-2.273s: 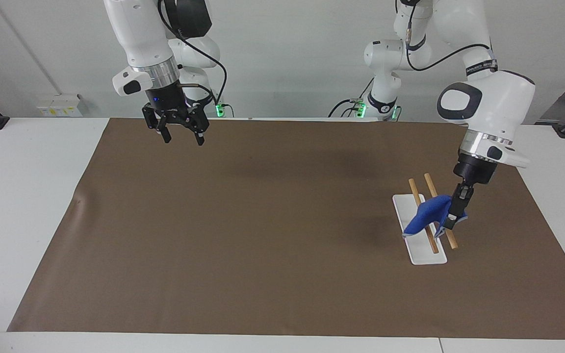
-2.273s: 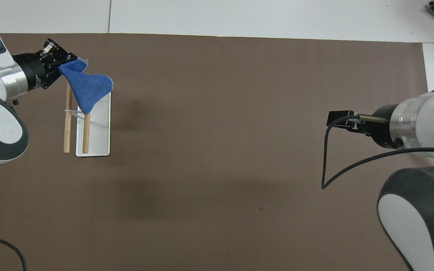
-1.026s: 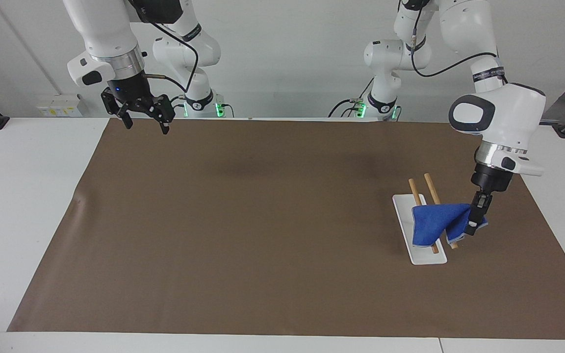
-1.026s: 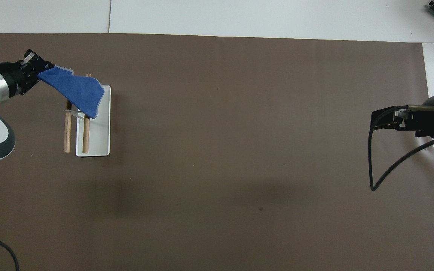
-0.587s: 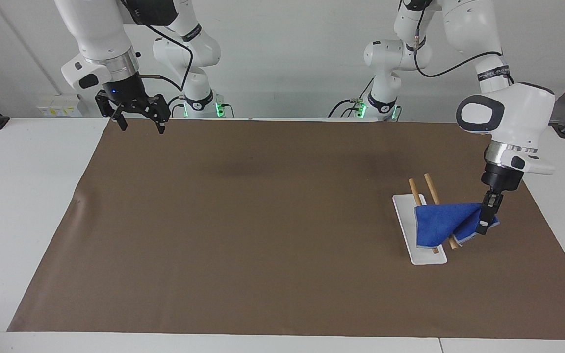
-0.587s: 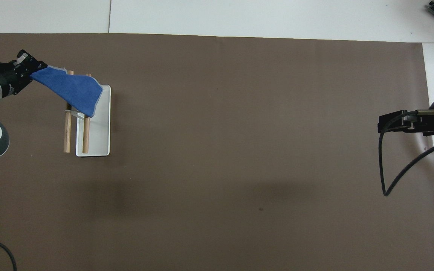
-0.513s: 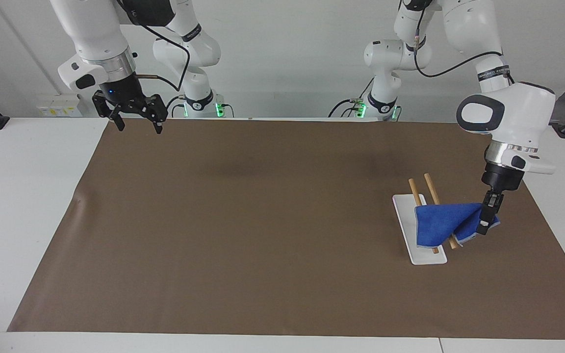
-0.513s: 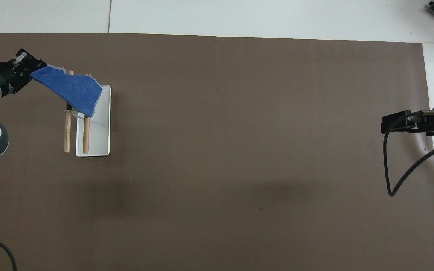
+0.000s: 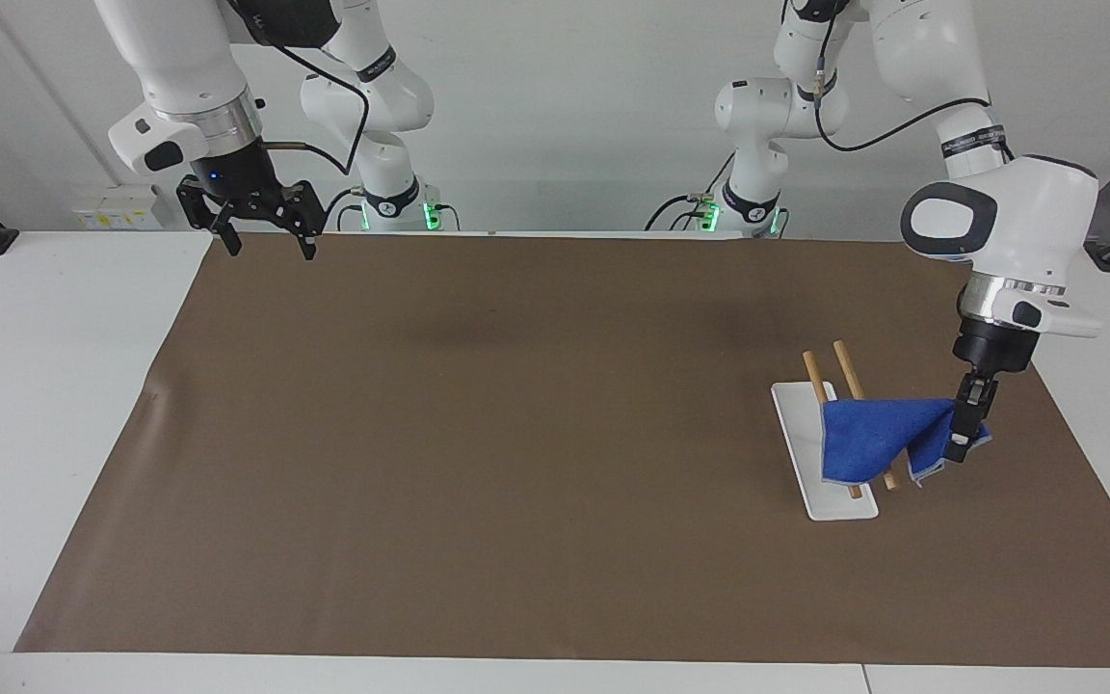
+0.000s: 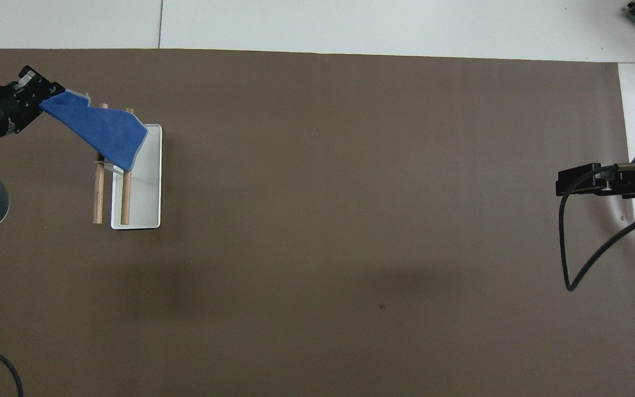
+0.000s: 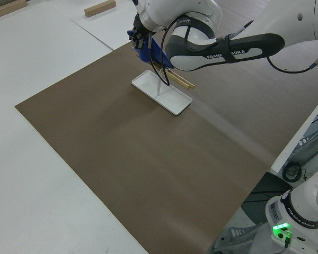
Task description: Right arm passes towel to left arm to hang
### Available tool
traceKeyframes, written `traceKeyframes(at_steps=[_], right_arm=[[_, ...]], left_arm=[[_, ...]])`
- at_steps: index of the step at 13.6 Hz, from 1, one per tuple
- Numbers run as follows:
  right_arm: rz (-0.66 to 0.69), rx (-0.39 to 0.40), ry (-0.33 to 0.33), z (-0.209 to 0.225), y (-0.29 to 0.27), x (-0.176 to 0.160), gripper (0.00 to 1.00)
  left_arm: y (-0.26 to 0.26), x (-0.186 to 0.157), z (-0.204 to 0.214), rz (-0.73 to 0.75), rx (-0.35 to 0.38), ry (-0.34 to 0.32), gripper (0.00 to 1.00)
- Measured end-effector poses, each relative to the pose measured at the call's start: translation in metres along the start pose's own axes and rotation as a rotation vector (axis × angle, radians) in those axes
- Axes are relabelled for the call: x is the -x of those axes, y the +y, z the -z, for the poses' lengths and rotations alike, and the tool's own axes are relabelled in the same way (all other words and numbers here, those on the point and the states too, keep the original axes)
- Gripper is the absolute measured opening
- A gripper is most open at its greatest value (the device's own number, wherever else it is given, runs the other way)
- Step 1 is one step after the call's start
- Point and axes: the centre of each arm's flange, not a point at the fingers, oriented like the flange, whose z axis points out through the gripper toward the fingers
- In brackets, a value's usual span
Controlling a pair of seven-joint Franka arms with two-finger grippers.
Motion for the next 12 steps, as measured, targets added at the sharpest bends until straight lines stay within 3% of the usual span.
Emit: traceKeyframes(at_steps=[12], right_arm=[[-0.014, -0.004, -0.004, -0.002, 0.008, -0.002, 1.0]], left_arm=[[-0.074, 0.04, -0.017, 0.061, -0.122, -0.129, 0.02]])
